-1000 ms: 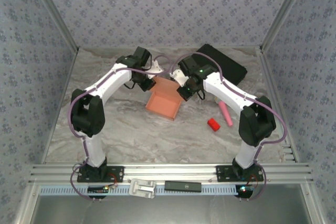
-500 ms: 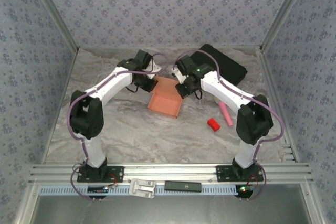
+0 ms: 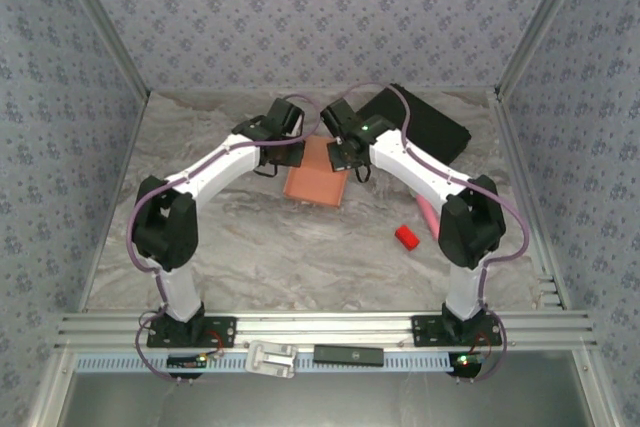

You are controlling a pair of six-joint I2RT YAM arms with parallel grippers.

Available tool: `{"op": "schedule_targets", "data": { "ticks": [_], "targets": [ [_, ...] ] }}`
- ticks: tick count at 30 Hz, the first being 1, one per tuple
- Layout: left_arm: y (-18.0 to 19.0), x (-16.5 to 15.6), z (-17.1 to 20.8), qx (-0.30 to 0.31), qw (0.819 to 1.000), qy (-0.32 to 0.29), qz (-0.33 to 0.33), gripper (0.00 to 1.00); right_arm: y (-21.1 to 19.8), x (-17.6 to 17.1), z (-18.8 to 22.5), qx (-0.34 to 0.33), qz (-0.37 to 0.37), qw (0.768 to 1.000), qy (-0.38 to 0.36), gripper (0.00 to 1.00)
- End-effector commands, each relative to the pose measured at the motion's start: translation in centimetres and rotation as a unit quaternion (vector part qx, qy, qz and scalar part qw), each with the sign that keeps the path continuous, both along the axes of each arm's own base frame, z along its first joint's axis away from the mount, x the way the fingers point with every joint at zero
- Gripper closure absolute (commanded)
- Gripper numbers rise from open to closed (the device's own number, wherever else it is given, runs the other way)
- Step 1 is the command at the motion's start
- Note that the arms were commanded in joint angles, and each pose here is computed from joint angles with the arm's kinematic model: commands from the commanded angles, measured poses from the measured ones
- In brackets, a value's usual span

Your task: Fold the paper box

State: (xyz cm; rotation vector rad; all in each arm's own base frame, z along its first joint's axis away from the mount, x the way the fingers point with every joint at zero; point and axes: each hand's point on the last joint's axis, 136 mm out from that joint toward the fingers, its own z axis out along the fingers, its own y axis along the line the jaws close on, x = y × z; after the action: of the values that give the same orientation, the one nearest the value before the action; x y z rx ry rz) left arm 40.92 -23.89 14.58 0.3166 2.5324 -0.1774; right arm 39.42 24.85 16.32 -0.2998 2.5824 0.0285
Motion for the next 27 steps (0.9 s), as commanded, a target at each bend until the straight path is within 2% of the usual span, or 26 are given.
{"op": "schedule_targets", "data": {
  "ticks": [1,13,22,27],
  "targets": [
    [-2.7,-0.1,2.5,-0.063,0.997,-0.032,-0.013,1.00,3.0,1.6,2.6,0.052,-0.005,0.997,-0.048,1.00],
    [-2.7,0.3,0.5,-0.080,0.996,-0.045,0.003,1.00,3.4,3.9,1.9,0.062,-0.025,0.993,-0.100,1.00],
    [-2.8,-0.3,-0.3,-0.115,0.991,-0.059,0.020,1.00,3.6,3.0,0.7,0.071,-0.047,0.990,-0.109,1.00],
    [-2.8,-0.9,0.1,-0.117,0.988,-0.094,0.024,1.00,3.2,2.4,0.4,0.076,-0.060,0.987,-0.128,1.00]
  ]
}}
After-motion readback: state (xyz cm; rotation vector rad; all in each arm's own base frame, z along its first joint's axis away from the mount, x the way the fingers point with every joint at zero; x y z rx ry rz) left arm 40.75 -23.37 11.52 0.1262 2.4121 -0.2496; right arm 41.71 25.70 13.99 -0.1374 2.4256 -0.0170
